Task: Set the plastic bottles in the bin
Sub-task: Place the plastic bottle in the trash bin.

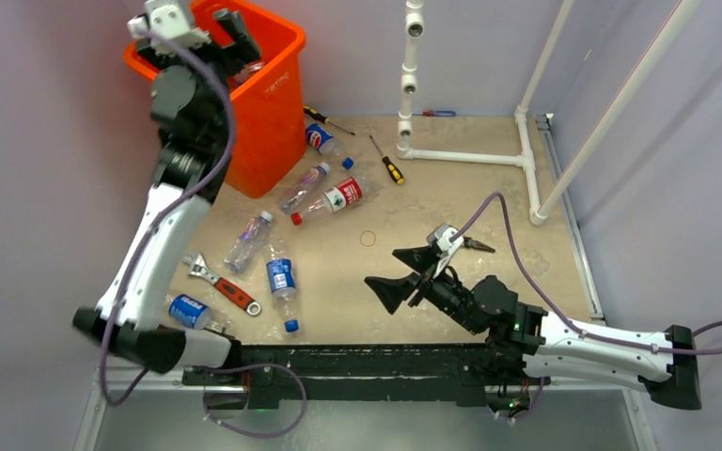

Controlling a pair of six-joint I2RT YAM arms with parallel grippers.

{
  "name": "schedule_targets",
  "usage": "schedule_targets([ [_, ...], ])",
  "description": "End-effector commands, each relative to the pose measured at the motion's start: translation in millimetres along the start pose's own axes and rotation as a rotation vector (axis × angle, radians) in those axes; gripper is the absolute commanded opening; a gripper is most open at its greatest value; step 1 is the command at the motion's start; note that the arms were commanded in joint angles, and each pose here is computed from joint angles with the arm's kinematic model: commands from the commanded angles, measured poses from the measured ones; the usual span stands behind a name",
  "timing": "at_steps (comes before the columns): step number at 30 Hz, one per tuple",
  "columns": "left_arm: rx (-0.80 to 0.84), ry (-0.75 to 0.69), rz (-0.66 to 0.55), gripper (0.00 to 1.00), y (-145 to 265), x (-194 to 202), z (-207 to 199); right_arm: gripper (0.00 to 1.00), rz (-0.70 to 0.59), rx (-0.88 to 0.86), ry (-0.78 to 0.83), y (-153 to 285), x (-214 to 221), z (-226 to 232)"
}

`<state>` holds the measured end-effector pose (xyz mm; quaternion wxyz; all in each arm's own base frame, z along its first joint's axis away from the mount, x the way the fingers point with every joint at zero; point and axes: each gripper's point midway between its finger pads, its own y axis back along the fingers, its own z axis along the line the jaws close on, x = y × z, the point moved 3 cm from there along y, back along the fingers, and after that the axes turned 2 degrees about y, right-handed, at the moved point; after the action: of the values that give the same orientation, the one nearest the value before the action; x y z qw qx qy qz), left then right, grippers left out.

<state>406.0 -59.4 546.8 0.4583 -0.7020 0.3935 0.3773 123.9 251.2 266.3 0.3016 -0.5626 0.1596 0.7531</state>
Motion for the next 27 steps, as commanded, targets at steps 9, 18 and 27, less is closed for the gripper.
schedule_targets([
  [9,0.192,0.099,0.715,0.98,172,151,24,0.99,0.178,0.250,-0.030,-36,44,-19],
  [18,-0.149,0.119,0.992,0.99,268,262,108,0.98,0.292,0.181,-0.093,-60,88,-20],
  [27,-0.180,0.152,1.084,0.99,294,289,116,0.98,0.365,0.169,-0.080,-58,104,-22],
])
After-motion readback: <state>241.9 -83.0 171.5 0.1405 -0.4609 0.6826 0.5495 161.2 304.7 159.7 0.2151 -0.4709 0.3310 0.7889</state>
